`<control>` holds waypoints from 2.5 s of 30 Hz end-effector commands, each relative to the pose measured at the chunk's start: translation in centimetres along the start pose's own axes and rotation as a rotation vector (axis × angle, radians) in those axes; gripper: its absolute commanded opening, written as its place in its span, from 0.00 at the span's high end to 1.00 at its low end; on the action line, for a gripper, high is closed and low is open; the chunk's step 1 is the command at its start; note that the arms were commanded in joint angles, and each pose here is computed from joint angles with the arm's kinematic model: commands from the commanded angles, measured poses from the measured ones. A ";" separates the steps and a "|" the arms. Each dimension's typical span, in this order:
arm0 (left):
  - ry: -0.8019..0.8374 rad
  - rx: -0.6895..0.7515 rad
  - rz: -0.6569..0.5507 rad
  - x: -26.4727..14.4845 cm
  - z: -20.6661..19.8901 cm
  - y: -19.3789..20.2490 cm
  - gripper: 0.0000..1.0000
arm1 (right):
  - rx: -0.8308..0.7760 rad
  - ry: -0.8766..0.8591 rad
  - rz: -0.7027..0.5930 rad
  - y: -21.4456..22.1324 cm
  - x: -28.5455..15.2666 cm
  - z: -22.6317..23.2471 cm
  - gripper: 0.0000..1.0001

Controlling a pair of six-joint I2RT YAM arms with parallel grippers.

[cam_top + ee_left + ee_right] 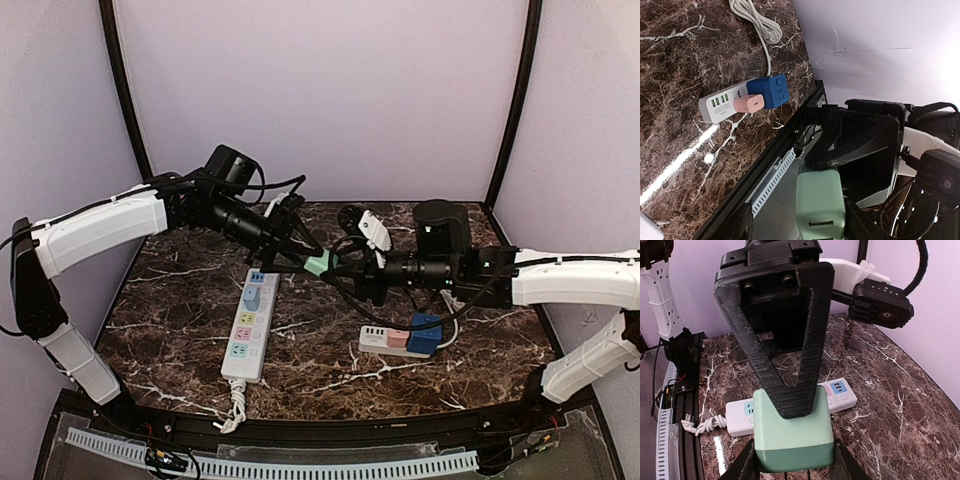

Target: Insert the plug

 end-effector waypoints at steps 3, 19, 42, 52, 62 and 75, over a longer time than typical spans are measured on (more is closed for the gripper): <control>0.087 -0.011 -0.012 -0.3 -1.8 0.1 0.43 | -0.021 0.003 -0.082 -2.4 0.0 -0.4 1.00; 0.090 -0.060 0.031 0.0 -1.4 0.8 0.52 | -0.042 0.062 -0.050 -1.9 0.5 -1.3 1.00; 0.087 -0.063 0.057 0.6 -1.1 0.5 0.99 | -0.047 0.048 -0.032 -0.8 1.4 -1.1 1.00; 0.064 -0.058 0.035 0.8 -0.7 -0.1 0.99 | -0.018 0.118 0.008 0.3 0.4 -1.8 0.22; 0.005 -0.058 0.013 0.6 0.1 -0.4 0.99 | 0.028 0.157 0.047 2.4 -2.3 -1.4 0.01; -0.244 -0.059 -0.010 -0.6 3.8 0.3 0.99 | 0.116 0.162 0.093 3.7 -3.7 -1.0 0.01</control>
Point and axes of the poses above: each gripper's point midway between its finger pads, its own x axis out along the fingers, its own z axis along the line the jaws close on, y = z × x, the point moved 3 cm from there along -x, back along the fingers, and after that the axes turned 9 degrees about -x, right-handed, at the moved point
